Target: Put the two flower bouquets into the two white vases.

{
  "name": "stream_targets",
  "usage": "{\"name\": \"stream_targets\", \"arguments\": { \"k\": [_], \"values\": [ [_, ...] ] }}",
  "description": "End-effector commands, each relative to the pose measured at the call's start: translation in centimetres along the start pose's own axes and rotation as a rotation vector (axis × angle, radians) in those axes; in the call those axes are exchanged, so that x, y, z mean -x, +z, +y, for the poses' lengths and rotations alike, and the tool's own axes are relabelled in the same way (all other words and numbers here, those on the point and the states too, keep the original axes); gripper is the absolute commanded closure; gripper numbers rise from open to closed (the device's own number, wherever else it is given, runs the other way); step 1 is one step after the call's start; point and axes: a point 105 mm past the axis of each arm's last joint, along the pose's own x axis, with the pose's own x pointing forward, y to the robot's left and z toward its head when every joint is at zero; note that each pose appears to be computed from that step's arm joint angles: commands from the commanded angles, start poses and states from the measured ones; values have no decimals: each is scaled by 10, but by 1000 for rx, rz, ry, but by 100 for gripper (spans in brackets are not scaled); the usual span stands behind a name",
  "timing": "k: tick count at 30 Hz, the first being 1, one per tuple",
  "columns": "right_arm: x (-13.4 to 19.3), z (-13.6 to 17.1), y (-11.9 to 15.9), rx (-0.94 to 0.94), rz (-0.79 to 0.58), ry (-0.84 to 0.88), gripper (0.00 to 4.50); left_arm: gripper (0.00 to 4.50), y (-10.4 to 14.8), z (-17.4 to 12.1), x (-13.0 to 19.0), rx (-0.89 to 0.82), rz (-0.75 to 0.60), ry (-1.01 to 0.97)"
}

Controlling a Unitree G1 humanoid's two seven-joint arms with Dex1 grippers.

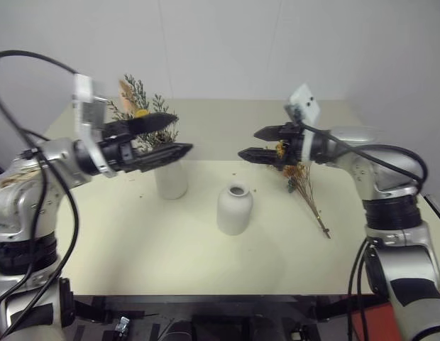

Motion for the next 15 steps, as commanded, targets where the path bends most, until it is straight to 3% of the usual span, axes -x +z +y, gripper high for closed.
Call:
{"name": "stream_targets", "arguments": {
  "k": [1, 9, 15],
  "values": [
    [21, -5, 9, 13, -28, -59, 0, 3, -2, -1, -24, -4, 22, -98],
    [56, -27, -23, -80, 99, -233, 0, 3, -23, 14, -78, 67, 112, -201],
    [80, -42, -66, -201, 347, -359, 0, 3, -34, 11, -100, 78, 150, -283]
  ]
}}
